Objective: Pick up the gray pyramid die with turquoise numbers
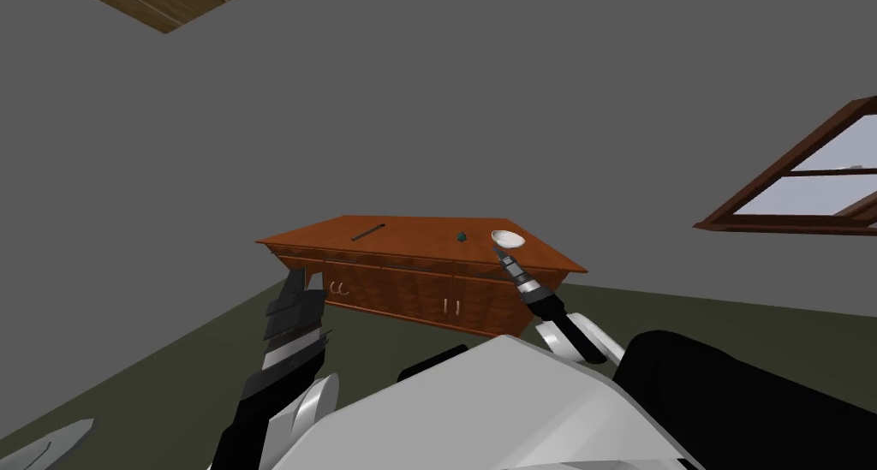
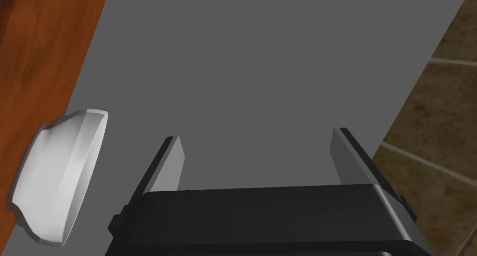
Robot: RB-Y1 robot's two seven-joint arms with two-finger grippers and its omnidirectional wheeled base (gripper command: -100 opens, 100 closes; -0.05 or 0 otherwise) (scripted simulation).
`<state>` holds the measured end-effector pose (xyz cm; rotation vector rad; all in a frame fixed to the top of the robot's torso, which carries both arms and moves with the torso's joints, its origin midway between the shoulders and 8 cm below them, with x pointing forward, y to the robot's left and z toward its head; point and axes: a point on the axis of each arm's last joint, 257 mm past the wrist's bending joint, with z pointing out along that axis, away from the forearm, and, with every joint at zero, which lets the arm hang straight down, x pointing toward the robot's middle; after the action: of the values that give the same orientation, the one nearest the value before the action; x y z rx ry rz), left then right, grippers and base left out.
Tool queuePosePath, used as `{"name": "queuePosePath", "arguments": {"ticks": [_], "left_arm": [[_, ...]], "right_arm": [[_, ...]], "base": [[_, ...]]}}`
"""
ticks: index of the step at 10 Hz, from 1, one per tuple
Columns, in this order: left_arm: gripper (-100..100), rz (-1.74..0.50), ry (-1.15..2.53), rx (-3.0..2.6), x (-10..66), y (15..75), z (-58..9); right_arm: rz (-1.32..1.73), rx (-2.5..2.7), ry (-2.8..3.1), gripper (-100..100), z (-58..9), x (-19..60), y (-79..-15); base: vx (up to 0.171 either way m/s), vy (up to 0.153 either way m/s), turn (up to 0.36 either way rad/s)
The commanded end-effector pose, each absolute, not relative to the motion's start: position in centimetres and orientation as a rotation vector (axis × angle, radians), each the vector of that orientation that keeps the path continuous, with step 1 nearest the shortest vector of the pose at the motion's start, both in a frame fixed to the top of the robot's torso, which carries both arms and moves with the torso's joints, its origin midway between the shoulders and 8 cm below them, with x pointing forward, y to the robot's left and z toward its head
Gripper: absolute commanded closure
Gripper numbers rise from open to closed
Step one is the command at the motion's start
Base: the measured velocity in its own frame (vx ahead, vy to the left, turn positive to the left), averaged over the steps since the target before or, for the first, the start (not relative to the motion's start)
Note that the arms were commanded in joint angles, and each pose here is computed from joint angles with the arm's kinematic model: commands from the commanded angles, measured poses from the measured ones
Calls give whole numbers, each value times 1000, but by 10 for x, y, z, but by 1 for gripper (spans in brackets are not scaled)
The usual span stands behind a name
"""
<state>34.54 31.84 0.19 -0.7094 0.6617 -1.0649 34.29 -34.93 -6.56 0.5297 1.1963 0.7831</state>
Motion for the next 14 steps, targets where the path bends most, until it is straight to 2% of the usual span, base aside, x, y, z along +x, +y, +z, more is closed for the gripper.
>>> {"name": "queuePosePath", "arguments": {"ticks": [1, 14], "left_arm": [[0, -1065, 662, -709, 345, 318, 2], [0, -1065, 662, -709, 345, 318, 2]], "right_arm": [[753, 510, 1236, -100, -71, 343, -355], [267, 302, 1657, -100, -134, 315, -468]], "base": [[18, 61, 28], [27, 67, 41]]}}
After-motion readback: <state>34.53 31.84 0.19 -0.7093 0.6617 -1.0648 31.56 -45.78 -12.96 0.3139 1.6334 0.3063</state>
